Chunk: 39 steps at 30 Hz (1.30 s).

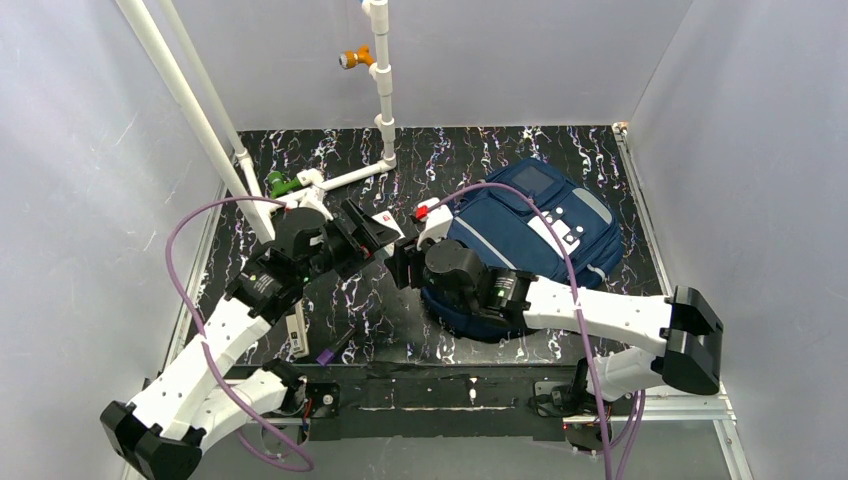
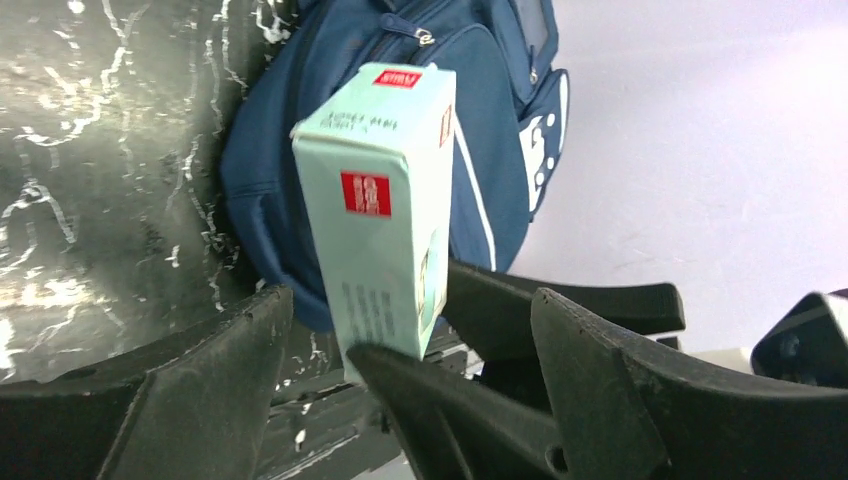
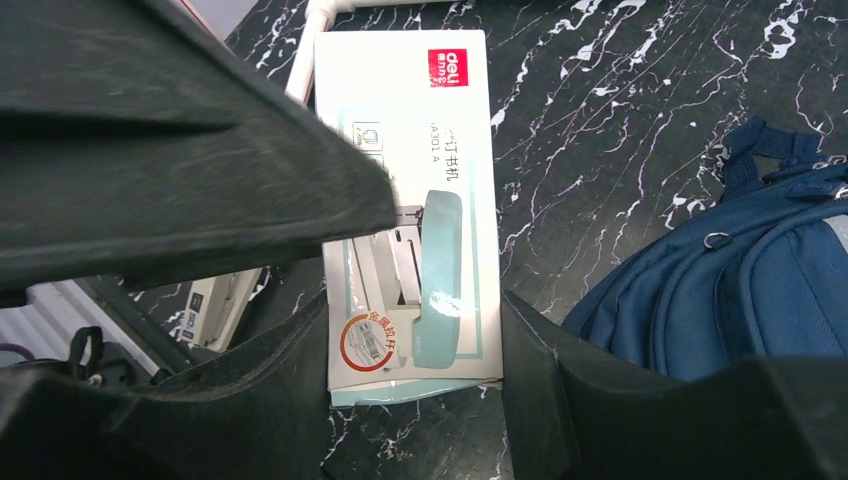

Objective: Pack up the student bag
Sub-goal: Pick up the stationery from the center of the board.

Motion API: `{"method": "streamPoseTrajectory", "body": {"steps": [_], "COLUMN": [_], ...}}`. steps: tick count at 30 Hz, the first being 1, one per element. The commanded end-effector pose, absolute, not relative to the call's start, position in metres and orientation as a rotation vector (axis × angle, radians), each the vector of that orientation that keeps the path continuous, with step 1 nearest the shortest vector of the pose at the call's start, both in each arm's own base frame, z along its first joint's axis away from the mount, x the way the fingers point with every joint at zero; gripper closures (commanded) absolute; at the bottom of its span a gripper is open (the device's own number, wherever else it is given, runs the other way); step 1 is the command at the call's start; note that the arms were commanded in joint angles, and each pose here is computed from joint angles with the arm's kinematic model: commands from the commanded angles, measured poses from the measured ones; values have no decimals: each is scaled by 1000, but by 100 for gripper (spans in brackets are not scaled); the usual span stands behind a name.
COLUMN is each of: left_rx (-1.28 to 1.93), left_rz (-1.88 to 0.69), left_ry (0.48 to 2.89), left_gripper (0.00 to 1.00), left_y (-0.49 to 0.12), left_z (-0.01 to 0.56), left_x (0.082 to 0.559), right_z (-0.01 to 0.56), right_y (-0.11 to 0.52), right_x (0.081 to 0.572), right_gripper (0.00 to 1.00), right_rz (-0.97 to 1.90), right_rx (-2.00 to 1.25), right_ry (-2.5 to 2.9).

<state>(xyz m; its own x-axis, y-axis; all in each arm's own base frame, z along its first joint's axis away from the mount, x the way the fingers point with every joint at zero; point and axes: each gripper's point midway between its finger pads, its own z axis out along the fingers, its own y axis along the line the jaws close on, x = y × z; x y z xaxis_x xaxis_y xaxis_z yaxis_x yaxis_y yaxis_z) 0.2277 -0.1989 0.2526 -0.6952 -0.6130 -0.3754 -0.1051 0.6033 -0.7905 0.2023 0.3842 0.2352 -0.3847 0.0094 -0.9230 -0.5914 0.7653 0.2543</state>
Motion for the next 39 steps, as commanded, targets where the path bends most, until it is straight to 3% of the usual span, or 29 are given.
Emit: {"method": "streamPoseTrajectory", "body": {"steps": [1, 7, 13, 19, 23, 28, 35, 37, 39], "left_rx": [-528, -564, -560, -538, -527, -466, -430, -433, -429], "left_rz": [-1163, -1136, -1184, -1193, -1153, -878, -797, -804, -822], "left_ry": [2124, 2079, 2053, 2070, 2080, 2125, 2140, 2145, 2152], "left_gripper": [22, 48, 60, 70, 75, 74, 72, 72, 72], "left_y": [-221, -216, -223, -228, -224, -190, -169, -168, -170], "left_z": [266, 261, 260, 258, 254, 241, 236, 235, 235], "left_x": [240, 248, 252, 253, 254, 251, 231, 228, 225], "right_z": [262, 269, 271, 267, 264, 260, 235, 227, 222], "right_y": [376, 366, 363, 343, 298, 205, 191, 197, 197], "right_x": [199, 196, 191, 180, 176, 193, 219, 225, 232], "right_gripper": [52, 51, 44, 2, 1, 2, 7, 17, 21], "right_rz": [766, 780, 795, 682, 495, -74, -546, -592, -639], "right_rx": [-369, -344, -359, -512, -595, -628, -805, -849, -858], "right_ry": [1836, 1839, 1848, 1952, 2034, 2078, 2000, 1970, 1958]}}
